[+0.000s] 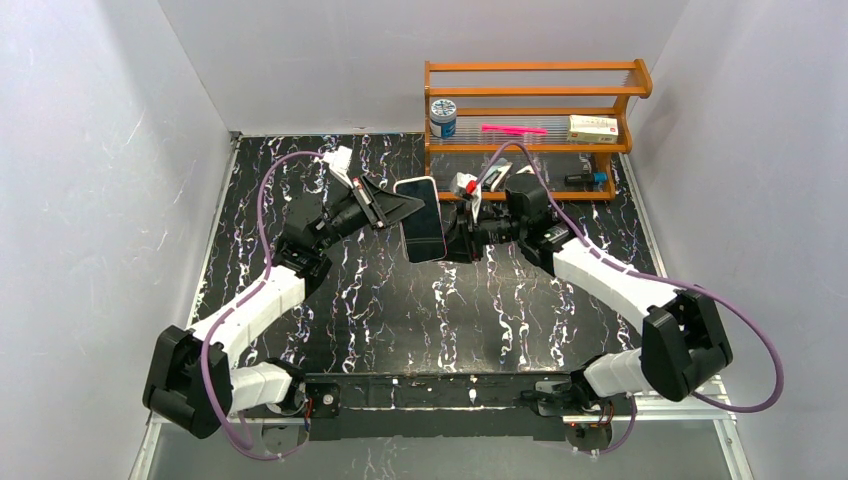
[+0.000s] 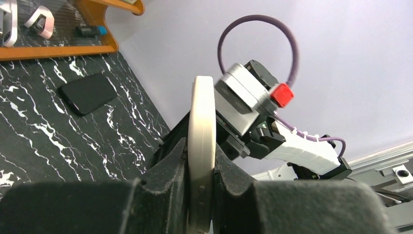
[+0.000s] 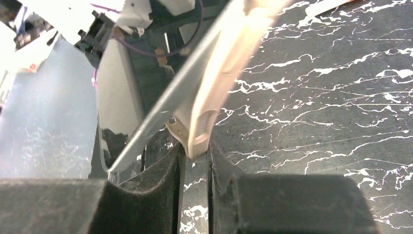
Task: Take the phone out of the phone case
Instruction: Remove the phone case from the phone.
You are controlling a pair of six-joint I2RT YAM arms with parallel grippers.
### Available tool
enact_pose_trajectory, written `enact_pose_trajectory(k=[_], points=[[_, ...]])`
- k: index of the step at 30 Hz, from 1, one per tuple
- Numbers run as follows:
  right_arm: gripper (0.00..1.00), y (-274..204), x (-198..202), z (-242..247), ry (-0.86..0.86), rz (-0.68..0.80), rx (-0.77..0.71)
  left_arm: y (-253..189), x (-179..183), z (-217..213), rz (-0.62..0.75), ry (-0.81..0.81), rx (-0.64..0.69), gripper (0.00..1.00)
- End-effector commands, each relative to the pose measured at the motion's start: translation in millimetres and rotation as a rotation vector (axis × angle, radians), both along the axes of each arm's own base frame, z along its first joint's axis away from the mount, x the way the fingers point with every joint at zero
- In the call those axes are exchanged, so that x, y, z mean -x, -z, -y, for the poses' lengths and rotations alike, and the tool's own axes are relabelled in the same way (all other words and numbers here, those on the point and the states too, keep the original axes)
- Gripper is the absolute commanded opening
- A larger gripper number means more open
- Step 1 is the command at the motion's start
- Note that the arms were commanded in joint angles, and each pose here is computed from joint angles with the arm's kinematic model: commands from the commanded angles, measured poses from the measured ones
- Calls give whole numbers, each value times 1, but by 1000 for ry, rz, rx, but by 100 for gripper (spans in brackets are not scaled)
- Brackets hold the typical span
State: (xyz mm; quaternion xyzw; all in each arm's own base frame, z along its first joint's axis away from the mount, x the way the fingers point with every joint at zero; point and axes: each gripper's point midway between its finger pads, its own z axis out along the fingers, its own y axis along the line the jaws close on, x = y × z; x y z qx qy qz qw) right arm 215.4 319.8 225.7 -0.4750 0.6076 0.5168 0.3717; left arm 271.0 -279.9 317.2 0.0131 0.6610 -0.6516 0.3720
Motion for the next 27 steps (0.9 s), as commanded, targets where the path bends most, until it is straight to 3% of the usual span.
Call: enact_pose_trajectory(k=[1, 11, 20, 27], points=[[1, -86, -65, -12, 236, 191, -235, 5, 53, 17, -71, 229, -7, 0], [3, -85, -60, -19, 227, -8, -262, 9, 48, 11, 10, 159, -23, 0], [37, -67, -48, 3, 331, -34, -213, 11, -7, -23, 114, -152, -105, 0], [62, -56, -36, 18, 379, -66, -190, 13, -31, -36, 142, -237, -167, 0]])
